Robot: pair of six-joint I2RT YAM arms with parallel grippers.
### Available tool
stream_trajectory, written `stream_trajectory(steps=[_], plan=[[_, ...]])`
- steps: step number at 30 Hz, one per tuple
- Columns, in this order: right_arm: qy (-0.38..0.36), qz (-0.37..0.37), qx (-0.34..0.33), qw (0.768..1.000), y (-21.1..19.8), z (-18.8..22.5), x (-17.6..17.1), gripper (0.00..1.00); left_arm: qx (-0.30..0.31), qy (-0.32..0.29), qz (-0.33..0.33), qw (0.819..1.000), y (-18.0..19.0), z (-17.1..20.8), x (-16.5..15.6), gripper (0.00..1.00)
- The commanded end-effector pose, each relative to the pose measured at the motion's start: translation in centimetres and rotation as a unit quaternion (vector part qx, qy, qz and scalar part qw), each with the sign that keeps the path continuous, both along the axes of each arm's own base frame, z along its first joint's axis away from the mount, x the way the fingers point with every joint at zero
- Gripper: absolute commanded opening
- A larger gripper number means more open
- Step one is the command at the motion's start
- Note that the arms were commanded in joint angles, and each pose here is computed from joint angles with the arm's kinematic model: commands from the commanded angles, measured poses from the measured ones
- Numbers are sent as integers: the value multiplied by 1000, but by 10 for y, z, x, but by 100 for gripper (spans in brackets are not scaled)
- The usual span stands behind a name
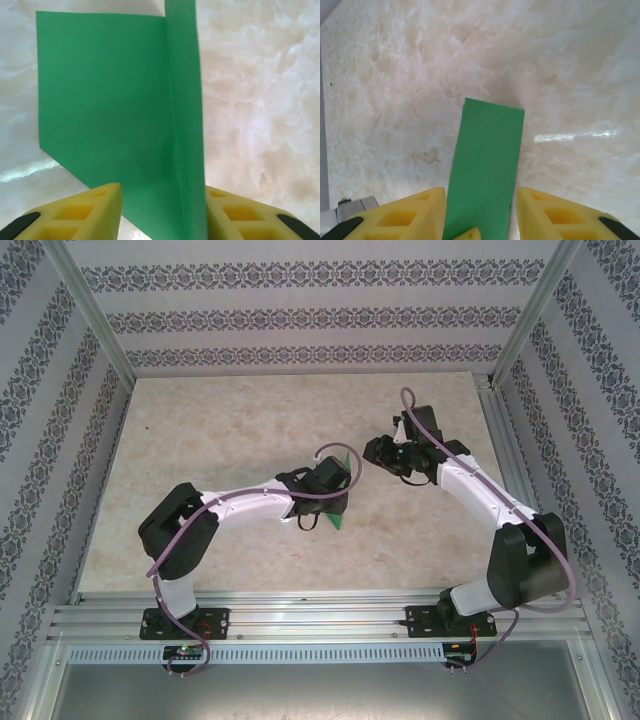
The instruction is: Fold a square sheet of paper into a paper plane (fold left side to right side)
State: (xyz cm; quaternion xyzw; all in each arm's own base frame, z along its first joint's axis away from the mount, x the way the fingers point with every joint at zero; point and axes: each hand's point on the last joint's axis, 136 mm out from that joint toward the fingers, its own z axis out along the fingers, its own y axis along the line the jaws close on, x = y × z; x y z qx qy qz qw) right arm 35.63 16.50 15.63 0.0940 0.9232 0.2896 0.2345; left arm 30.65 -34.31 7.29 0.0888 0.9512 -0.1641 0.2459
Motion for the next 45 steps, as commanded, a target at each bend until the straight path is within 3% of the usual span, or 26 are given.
stream_trajectory(steps=[1, 15, 22, 34, 45], plan=[[-3, 26, -10, 1000, -5, -7, -14, 43, -22, -2, -13, 1000, -5, 17, 17, 44], [-20, 72, -7, 997, -4, -9, -52, 43, -65, 33, -33, 997, -10, 17, 66, 45], [-25, 102, -20, 994, 23, -11, -77, 45, -56, 39, -29, 997, -8, 10, 81, 37], [-90, 118, -103, 984, 75, -22, -106, 53, -70, 59, -28, 995, -6, 6, 89, 30], [-93, 134, -171, 972, 104, -39, -94, 55, -70, 62, -26, 995, -5, 3, 88, 29]])
